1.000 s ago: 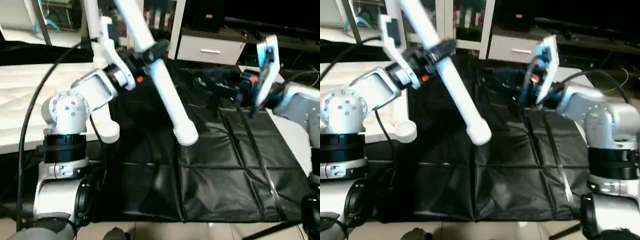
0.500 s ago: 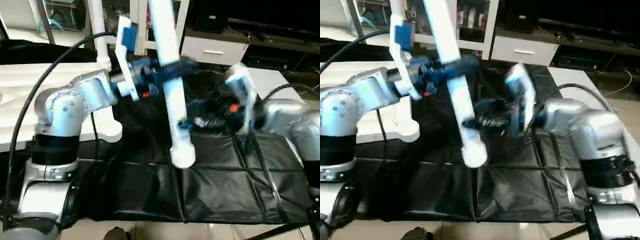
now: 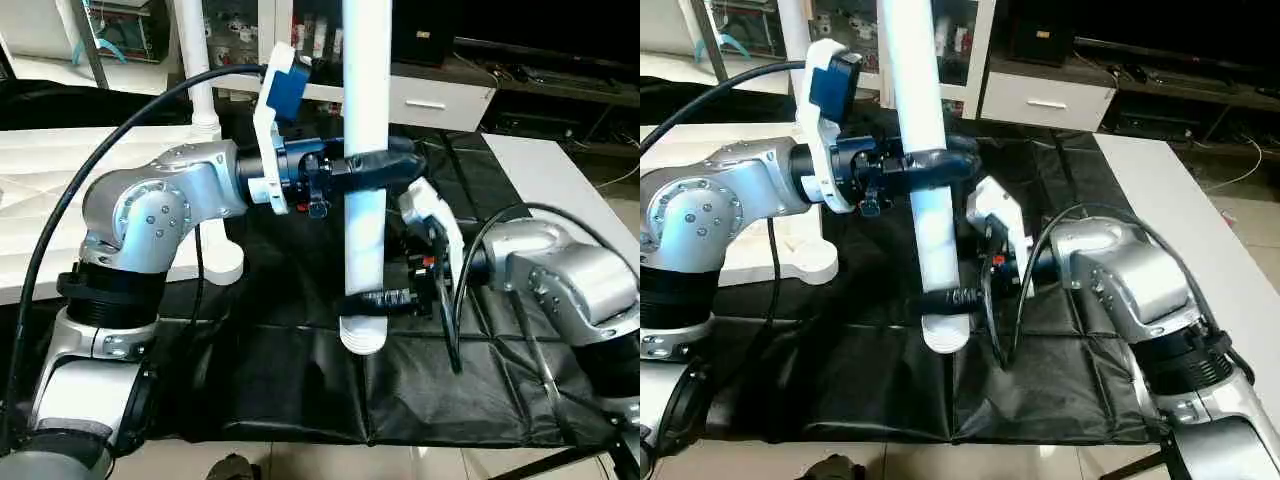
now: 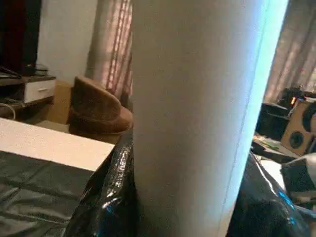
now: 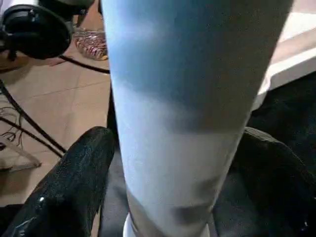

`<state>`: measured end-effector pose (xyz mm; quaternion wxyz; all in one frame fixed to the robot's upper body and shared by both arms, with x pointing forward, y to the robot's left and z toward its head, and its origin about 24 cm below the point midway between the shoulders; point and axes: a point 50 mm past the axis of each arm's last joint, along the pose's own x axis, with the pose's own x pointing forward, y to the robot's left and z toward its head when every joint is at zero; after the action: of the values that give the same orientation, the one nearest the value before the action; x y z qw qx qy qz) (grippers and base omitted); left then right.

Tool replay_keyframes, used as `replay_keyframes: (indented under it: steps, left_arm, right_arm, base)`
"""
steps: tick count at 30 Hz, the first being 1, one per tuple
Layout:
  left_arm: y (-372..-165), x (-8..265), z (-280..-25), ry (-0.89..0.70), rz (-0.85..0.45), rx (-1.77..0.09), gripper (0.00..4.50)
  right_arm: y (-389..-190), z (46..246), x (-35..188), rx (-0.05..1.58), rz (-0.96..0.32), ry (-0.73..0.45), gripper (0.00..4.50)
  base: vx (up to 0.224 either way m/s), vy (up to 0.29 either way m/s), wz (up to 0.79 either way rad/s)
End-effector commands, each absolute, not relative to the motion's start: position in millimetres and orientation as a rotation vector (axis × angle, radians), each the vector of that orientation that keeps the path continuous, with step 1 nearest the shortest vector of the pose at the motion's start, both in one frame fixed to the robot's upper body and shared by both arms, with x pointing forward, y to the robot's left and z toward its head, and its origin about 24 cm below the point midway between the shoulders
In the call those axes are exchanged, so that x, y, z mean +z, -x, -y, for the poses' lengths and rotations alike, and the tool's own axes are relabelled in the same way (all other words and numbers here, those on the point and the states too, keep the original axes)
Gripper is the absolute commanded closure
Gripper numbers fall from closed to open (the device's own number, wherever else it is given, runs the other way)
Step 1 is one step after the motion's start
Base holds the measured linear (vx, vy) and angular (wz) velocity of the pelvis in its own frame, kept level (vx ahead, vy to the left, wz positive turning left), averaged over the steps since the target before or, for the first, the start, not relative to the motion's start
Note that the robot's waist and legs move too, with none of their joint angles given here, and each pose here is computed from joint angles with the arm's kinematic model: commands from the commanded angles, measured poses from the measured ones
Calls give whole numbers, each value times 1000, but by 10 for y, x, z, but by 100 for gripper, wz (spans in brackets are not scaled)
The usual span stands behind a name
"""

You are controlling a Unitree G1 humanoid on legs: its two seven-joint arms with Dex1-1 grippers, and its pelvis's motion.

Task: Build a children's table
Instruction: Insert table leg to table base

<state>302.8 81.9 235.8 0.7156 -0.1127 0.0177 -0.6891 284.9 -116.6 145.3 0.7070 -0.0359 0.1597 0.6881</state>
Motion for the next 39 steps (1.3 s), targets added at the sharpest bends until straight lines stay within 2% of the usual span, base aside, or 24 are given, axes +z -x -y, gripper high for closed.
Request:
replay_keyframes:
  steps: [1,3,5,8,9,18,22,26,35,39]
  left_arm:
    - [-2977,2460,-775,192,2,-1569,276]
    - [-2969,2451,-772,186,2,-1575,276]
    - [-2968,2444,-770,181,2,-1578,276]
    - [-2969,2443,-764,181,4,-1583,276]
    - [-2968,2444,-761,181,5,-1585,276]
    - [-2941,2440,-738,167,3,-1618,276]
    - [-2932,2434,-730,162,0,-1625,276]
    - [-2927,2429,-723,160,0,-1628,276]
    - [-2951,2436,-739,154,13,-1603,276]
    - [-3036,2422,-754,163,8,-1515,276]
  right_arm:
    - [-2854,1189,1428,1525,-361,100,51]
    - [-2853,1187,1418,1527,-362,100,51]
    - [-2847,1186,1404,1536,-367,102,78]
    - [-2823,1185,1366,1554,-385,106,97]
    - [-2821,1185,1358,1556,-386,106,122]
    - [-2809,1167,1316,1570,-393,107,180]
    - [-2813,1165,1316,1571,-392,107,226]
    - [-2808,1161,1309,1576,-395,109,253]
    - [-2799,1150,1297,1581,-395,108,262]
    - [-2806,1148,1302,1576,-387,107,263]
  base:
    - [0,0,0]
    - [0,0,0]
    - [0,0,0]
    - [0,0,0]
    - [0,0,0]
    - [0,0,0]
    - [0,0,0]
    - [0,0,0]
    - [0,0,0]
    - [0,0,0]
